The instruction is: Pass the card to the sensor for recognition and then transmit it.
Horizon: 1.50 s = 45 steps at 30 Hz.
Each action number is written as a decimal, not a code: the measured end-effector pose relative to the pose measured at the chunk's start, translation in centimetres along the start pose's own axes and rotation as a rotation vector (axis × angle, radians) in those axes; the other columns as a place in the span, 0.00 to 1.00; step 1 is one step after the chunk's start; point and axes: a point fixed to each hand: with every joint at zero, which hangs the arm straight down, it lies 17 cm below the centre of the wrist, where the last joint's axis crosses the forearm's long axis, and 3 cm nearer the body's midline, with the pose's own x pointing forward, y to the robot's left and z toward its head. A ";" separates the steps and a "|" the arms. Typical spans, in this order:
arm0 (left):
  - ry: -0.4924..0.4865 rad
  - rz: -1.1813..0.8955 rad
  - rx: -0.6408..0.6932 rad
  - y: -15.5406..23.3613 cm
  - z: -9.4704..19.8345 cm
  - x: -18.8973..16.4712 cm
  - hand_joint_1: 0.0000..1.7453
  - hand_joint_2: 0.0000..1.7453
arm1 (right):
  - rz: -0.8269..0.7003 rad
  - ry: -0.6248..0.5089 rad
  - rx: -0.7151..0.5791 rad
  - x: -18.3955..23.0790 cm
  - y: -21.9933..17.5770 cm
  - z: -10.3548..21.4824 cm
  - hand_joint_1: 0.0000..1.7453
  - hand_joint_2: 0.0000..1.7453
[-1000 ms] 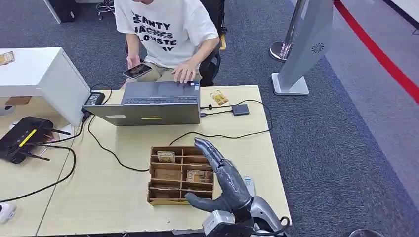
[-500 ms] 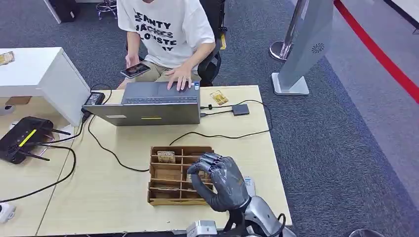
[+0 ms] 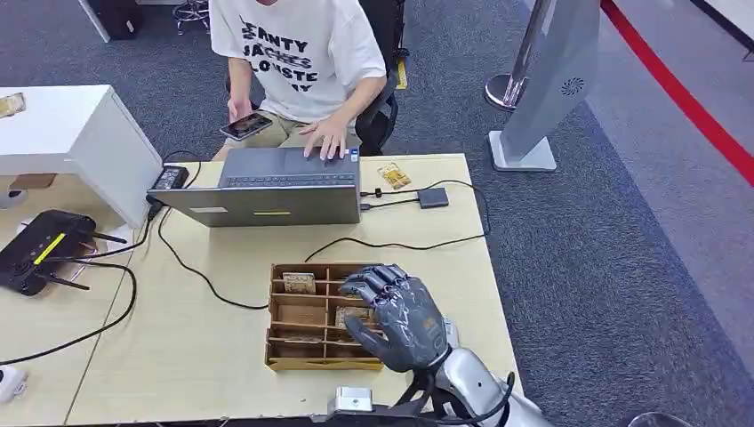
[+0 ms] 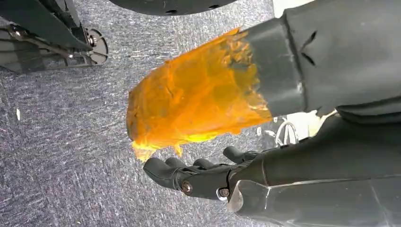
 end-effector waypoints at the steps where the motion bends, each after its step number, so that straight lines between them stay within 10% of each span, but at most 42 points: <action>1: 0.000 0.000 -0.001 0.0 0.0 0.0 0.00 0.00 | 0.002 0.001 0.003 -0.1 0.1 0.0 0.44 1.00; 45: -0.003 -0.027 -0.019 -0.3 0.1 0.0 0.00 0.00 | 0.047 0.091 0.170 -3.1 5.8 -0.5 0.49 1.00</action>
